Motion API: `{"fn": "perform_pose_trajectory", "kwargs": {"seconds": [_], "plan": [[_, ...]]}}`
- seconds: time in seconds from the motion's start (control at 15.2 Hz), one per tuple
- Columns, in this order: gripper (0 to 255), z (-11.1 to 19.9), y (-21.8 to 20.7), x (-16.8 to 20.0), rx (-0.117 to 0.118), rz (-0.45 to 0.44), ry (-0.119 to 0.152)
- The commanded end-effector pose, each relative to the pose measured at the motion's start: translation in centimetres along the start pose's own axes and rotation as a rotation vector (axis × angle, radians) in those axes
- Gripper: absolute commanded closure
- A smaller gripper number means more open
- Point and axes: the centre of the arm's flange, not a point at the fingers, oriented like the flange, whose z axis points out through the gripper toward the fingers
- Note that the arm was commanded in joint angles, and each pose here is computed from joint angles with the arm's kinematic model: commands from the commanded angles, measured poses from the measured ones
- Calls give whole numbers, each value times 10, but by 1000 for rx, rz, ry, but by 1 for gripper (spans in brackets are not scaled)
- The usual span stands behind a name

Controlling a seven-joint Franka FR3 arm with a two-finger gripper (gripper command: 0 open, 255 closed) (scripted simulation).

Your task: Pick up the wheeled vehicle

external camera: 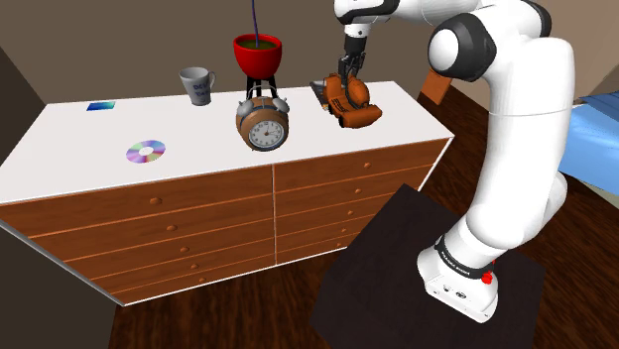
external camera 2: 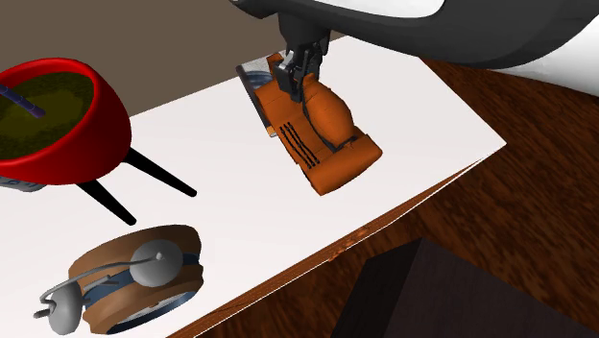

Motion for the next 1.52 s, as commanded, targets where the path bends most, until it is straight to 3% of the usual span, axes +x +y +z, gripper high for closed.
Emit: {"fn": "perform_pose_trajectory", "kwargs": {"seconds": [0.0, 0.53, 1.45], "plan": [[255, 1, 0, 0, -1, 0, 0], [255, 1, 0, 1, -1, 0, 0], [255, -73, -1, -3, -1, 0, 0]]}}
